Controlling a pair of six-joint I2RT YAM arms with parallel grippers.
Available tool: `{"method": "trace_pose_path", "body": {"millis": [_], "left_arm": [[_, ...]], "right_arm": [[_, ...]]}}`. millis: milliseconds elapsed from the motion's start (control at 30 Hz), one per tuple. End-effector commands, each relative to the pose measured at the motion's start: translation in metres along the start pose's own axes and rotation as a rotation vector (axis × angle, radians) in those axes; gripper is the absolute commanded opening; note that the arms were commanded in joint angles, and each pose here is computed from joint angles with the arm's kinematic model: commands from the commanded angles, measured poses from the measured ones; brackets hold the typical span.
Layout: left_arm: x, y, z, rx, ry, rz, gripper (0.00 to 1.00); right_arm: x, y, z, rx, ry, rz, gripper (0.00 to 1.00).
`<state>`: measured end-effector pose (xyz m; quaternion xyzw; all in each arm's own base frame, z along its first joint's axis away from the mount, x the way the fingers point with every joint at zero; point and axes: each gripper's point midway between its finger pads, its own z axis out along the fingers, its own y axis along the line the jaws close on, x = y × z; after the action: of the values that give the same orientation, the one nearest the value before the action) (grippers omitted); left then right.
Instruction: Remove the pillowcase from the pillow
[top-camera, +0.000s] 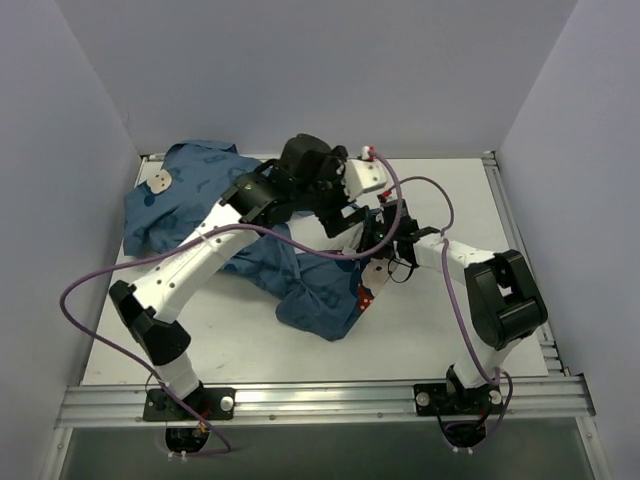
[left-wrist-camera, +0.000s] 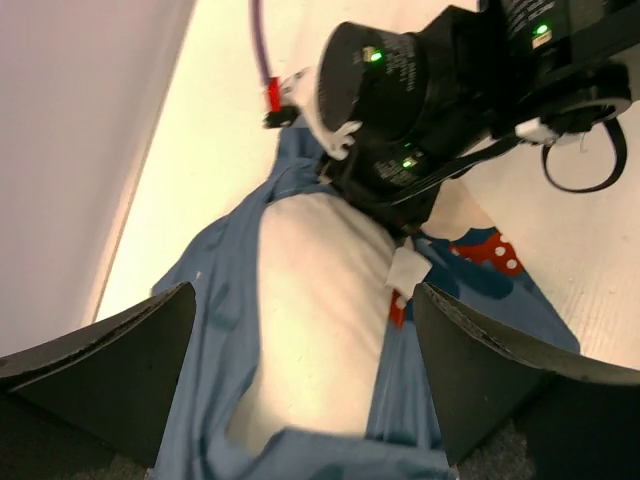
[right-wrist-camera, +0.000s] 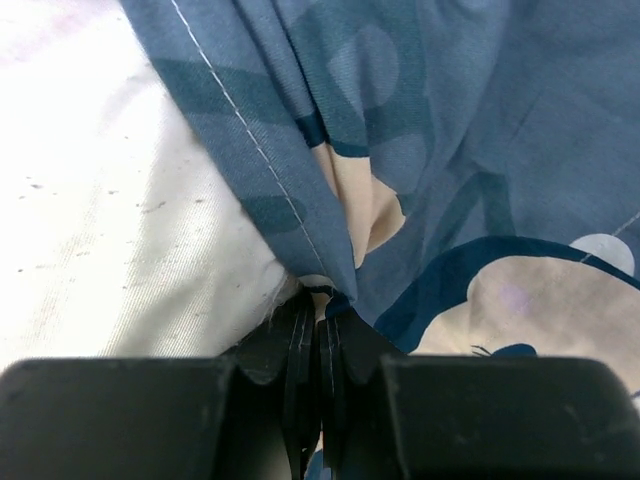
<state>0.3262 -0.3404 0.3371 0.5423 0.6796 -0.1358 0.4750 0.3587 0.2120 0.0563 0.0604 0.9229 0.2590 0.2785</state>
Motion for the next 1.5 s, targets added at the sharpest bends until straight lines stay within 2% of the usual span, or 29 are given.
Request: {"method": "trace_pose_path", "body": {"millis": [0,100,233,367,433,633,667,767,833,967,1033,1133,1233,1300,1333,1367,1467], "left_arm": [[0.054,-0.024,0.052,0.07,0.202,-0.041,0.99],[0.085,-0.029,0.081,0.072,0.299,-0.058,1.0],[0.104,-0.012,0.104,-0.012,0.337,-0.019,0.98],[0.117,-0.008,0.118,-0.012,0.367,0.011,1.0],[0.123,-0.012,0.12,0.01,0.382,0.011,0.89],[0.145,-0.026,0.121,0.06,0.406,-0.015,0.86],[0.137,-0.031,0.119,0.09,0.371,-0.035,0.81],[0.099,-0.03,0.1,0.156,0.235,-0.115,0.79],[0.084,-0.03,0.089,0.182,0.188,-0.128,0.79],[0.09,-0.03,0.089,0.19,0.214,-0.098,0.77],[0.088,-0.041,0.087,0.265,0.206,-0.12,0.76],[0.067,-0.06,0.082,0.373,0.124,-0.137,0.76],[0.05,-0.062,0.085,0.384,0.073,-0.103,0.76],[0.057,-0.056,0.093,0.361,0.105,-0.096,0.76],[0.077,-0.048,0.109,0.329,0.169,-0.108,0.76],[0.078,-0.036,0.114,0.288,0.185,-0.114,0.76],[0.13,-0.011,0.139,0.167,0.352,-0.12,0.76]], "right_arm": [[-0.002,0.024,-0.004,-0.118,-0.015,0.023,0.0],[-0.004,0.029,-0.009,-0.159,-0.037,0.057,0.0],[-0.004,0.032,-0.009,-0.187,-0.05,0.163,0.0],[-0.013,0.037,-0.015,-0.22,-0.1,0.242,0.0],[-0.022,0.033,-0.017,-0.187,-0.136,0.253,0.0],[-0.038,0.029,-0.028,-0.151,-0.182,0.313,0.0],[-0.036,0.024,-0.028,-0.138,-0.172,0.334,0.0],[-0.04,0.009,-0.028,-0.13,-0.178,0.384,0.0],[-0.043,0.008,-0.029,-0.149,-0.187,0.393,0.0],[-0.038,0.009,-0.029,-0.168,-0.179,0.403,0.0],[-0.035,0.011,-0.029,-0.181,-0.167,0.409,0.0],[-0.032,0.009,-0.029,-0.179,-0.159,0.403,0.0],[-0.027,0.008,-0.025,-0.178,-0.135,0.395,0.0],[-0.023,0.007,-0.024,-0.177,-0.125,0.398,0.0],[-0.022,0.005,-0.024,-0.177,-0.124,0.404,0.0],[-0.021,0.005,-0.024,-0.18,-0.125,0.414,0.0],[-0.02,0.003,-0.026,-0.182,-0.136,0.423,0.0]]}}
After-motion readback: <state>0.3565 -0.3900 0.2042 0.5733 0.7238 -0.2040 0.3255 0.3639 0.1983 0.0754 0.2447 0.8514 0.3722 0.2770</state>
